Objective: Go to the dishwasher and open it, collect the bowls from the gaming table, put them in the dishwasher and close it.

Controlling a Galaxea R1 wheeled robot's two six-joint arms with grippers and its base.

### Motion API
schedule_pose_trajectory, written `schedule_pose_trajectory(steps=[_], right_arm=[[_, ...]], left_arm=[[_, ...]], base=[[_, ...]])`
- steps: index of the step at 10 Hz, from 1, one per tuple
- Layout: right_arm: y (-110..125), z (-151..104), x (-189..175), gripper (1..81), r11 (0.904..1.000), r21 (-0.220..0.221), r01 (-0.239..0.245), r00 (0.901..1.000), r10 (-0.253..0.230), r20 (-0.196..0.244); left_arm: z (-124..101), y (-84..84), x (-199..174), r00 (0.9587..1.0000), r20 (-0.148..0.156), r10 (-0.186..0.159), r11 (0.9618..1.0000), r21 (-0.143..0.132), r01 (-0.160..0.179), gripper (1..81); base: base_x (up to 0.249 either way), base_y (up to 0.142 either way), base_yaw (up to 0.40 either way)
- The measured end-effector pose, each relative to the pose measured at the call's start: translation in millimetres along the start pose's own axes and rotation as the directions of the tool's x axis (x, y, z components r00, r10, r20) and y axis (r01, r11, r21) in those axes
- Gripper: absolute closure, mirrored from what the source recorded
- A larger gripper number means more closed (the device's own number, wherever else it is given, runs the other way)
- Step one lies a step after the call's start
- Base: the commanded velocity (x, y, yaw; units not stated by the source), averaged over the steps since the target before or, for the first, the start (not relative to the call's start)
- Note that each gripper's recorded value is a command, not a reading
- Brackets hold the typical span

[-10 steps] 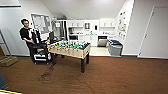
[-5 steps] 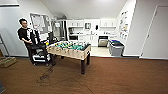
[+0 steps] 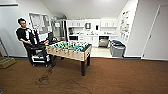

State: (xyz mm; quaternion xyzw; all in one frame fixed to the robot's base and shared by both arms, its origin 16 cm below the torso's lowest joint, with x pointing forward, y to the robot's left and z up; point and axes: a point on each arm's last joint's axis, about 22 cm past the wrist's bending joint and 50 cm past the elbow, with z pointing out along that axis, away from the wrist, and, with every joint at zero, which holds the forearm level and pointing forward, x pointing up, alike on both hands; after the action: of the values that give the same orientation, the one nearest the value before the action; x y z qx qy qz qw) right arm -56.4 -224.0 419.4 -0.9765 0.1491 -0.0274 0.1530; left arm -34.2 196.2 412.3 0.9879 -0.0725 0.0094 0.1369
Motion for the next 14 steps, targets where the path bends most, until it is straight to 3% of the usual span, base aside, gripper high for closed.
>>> schedule_pose_trajectory(steps=[8, 14], right_arm=[[2, 0, -1, 81.1, 1.0, -0.004, 0.002, 1.0, -0.002, 0.005], [1, 0, -4, 81.1, 1.0, -0.004, 0.001, 1.0, -0.001, 0.007]], left_arm=[[0, -0.5, -1, 1.0, 0.002, 0.0, 1.0, 0.001, 0.0, 81.1], [0, -1.6, -1, 1.0, 0.001, 0.0, 1.0, 0.002, 0.0, 81.1]], base=[[0.124, -0.077, 0.0], [0.131, 0.0, 0.0]])
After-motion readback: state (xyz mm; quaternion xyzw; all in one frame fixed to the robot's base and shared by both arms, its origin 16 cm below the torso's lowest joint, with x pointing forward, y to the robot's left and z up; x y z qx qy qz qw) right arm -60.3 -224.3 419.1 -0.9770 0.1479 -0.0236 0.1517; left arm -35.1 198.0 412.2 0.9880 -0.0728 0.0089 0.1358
